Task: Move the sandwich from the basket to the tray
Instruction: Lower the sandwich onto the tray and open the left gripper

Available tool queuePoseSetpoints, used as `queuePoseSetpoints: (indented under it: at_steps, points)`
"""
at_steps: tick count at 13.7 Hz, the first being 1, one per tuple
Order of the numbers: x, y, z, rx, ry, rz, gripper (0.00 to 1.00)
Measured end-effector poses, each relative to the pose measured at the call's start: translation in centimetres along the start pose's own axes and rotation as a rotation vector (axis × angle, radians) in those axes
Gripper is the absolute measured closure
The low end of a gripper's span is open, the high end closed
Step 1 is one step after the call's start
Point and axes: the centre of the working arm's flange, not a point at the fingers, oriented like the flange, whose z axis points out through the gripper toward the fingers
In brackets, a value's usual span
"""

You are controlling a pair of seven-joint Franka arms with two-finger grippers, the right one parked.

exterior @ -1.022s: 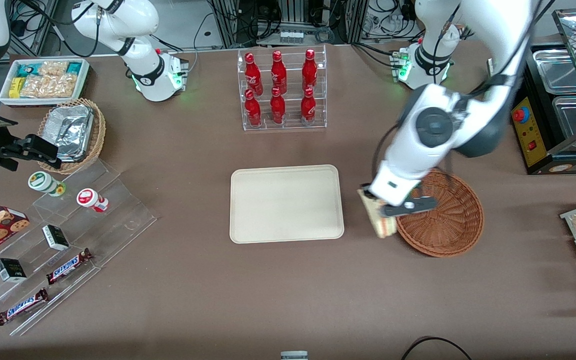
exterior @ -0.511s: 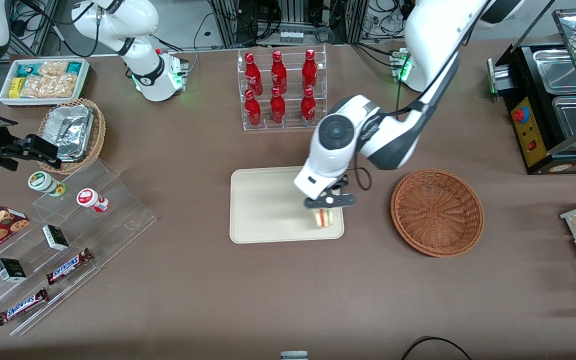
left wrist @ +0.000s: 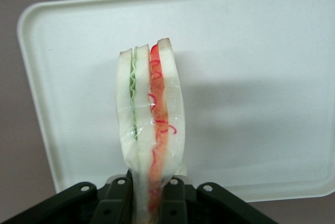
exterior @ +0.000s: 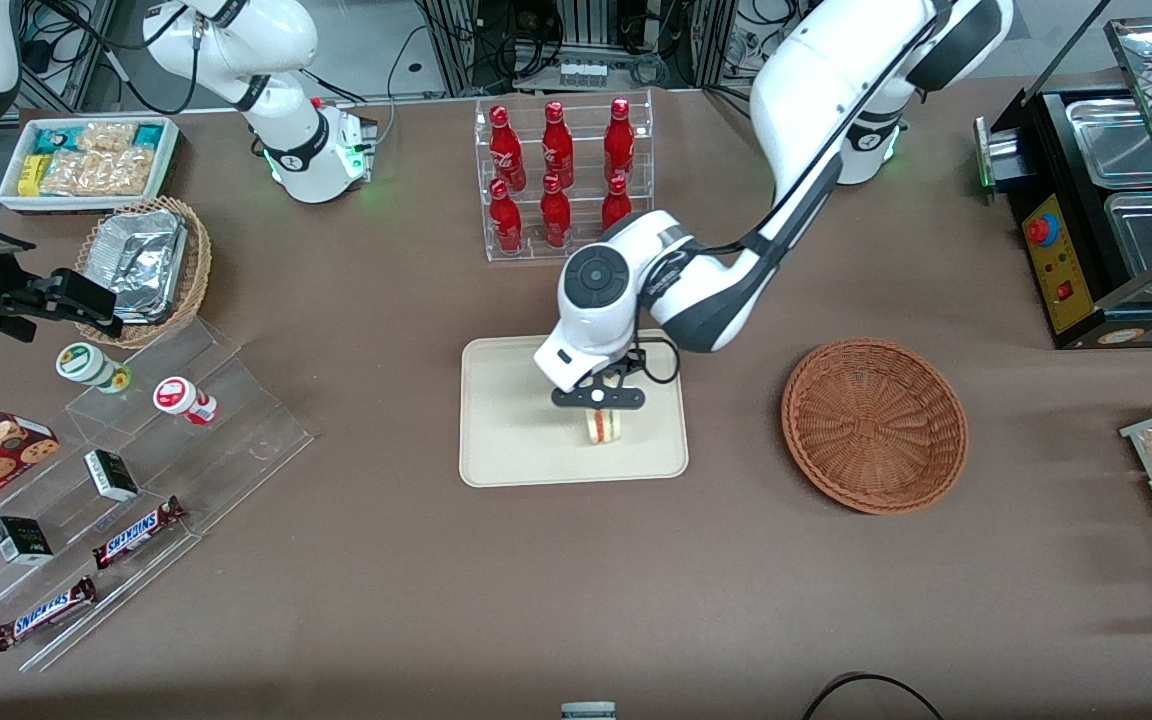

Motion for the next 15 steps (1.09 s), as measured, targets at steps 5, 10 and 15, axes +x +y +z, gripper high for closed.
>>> queuePoseSetpoints:
  at_steps: [5,10,15]
  points:
    - [-0.7,1.9,2.1,-0.01,-0.009,0.022,0.81]
    - [-1.2,2.3,3.8,0.014,-0.006,0.04,0.79]
    - [-1.1,2.7,4.3,0.005,0.003,0.031,0.4]
